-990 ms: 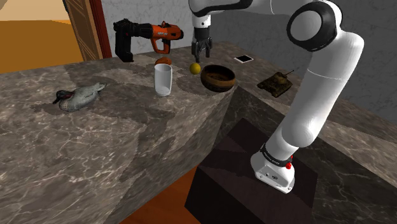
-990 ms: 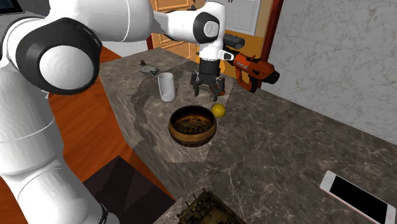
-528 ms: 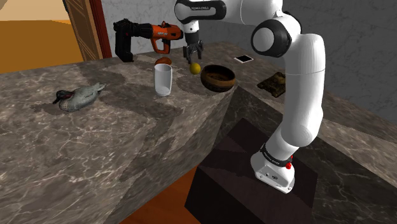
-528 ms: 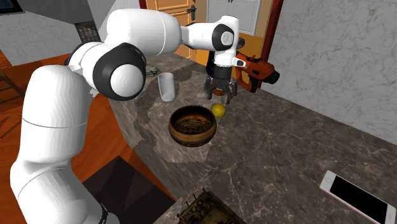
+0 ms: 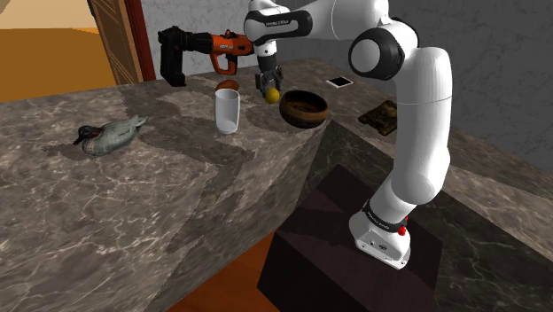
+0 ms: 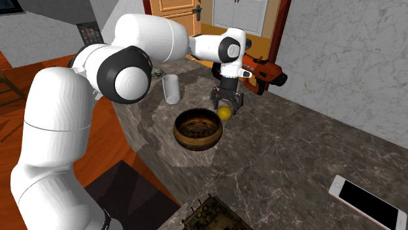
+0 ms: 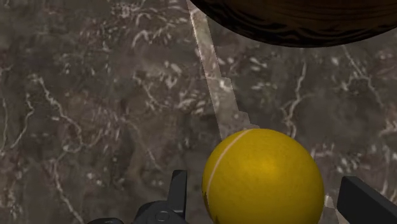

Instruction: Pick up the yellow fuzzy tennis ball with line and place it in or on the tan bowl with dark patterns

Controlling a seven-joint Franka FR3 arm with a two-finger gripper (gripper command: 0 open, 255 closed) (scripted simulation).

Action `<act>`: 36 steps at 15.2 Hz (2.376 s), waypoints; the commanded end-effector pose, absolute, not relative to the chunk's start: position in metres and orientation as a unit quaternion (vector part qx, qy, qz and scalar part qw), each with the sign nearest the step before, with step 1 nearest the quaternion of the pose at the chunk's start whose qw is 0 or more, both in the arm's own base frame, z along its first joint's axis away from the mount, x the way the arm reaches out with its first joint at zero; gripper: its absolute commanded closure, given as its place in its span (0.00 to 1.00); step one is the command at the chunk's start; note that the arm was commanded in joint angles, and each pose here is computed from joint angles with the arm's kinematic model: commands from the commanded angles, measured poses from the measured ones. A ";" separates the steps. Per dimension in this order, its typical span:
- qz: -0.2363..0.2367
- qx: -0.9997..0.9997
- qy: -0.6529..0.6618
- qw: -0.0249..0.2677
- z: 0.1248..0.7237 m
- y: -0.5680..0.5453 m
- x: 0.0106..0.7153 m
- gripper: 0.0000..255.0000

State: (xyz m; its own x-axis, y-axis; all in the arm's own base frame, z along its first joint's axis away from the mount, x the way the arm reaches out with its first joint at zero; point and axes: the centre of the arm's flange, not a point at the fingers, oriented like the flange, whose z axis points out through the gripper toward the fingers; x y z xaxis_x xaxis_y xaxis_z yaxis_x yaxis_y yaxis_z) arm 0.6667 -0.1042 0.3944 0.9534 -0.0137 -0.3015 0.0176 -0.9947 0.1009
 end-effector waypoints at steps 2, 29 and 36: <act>-0.152 0.987 0.001 0.051 0.391 -0.105 0.666 0.00; -0.152 0.987 0.001 0.051 0.454 -0.105 0.666 1.00; -0.152 0.987 0.001 0.051 0.491 -0.105 0.666 1.00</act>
State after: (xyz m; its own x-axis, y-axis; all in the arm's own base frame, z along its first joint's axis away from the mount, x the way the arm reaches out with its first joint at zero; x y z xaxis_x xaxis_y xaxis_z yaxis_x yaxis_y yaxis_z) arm 0.6661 -0.1046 0.4869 0.9537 -0.0137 -0.3006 0.0176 -0.9947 0.1011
